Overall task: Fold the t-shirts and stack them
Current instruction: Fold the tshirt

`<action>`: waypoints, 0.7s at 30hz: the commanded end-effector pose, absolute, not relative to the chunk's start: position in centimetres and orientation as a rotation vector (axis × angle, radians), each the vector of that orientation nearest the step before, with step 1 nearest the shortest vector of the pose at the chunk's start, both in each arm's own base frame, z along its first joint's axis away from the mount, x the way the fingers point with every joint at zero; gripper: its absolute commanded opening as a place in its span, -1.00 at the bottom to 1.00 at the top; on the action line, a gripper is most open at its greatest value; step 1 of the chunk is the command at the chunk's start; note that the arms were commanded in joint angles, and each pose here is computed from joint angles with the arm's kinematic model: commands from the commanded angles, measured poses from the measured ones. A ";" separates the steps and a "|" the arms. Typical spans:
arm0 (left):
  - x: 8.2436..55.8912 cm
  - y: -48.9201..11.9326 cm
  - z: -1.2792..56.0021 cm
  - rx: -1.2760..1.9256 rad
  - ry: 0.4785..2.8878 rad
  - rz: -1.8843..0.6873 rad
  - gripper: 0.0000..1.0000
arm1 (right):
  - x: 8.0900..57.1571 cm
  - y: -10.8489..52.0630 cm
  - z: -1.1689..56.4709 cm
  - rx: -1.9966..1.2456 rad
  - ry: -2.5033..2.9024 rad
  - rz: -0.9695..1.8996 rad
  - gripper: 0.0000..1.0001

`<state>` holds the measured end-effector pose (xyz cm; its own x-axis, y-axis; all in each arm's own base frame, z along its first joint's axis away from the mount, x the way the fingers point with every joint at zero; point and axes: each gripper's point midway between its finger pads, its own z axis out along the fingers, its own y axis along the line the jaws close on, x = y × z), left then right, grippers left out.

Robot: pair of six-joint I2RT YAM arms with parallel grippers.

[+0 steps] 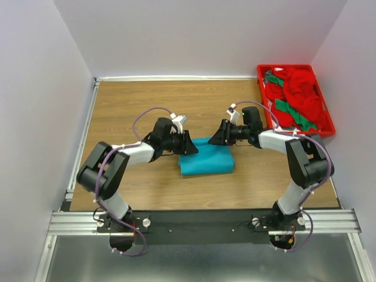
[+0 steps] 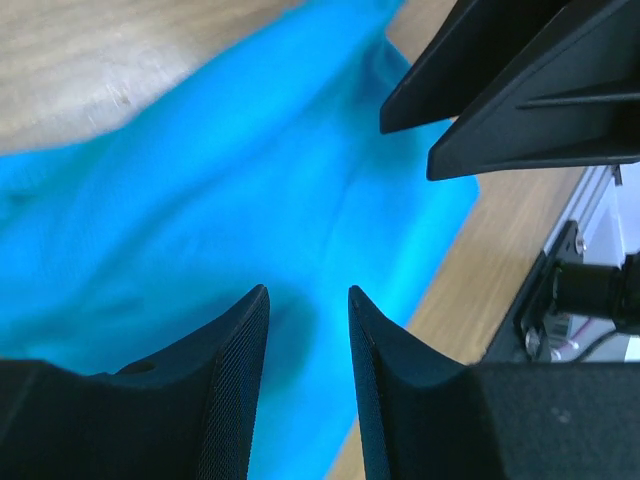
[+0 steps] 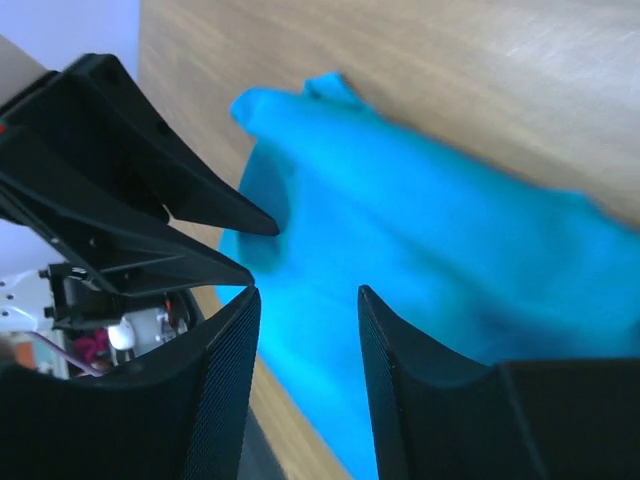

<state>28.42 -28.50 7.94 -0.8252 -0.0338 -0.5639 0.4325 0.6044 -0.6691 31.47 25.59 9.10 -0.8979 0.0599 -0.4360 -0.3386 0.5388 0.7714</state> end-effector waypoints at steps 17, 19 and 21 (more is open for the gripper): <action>33.3 -29.0 12.3 0.274 2.113 -1.318 -0.03 | 35.4 22.8 12.1 -0.069 2.164 1.518 -0.25; 31.6 -29.4 14.8 0.293 2.068 -1.341 0.00 | 33.1 23.2 13.8 -0.102 2.149 1.565 -0.24; 28.6 -30.5 15.6 0.337 2.070 -1.381 0.01 | 30.6 23.5 13.5 -0.109 2.176 1.606 -0.23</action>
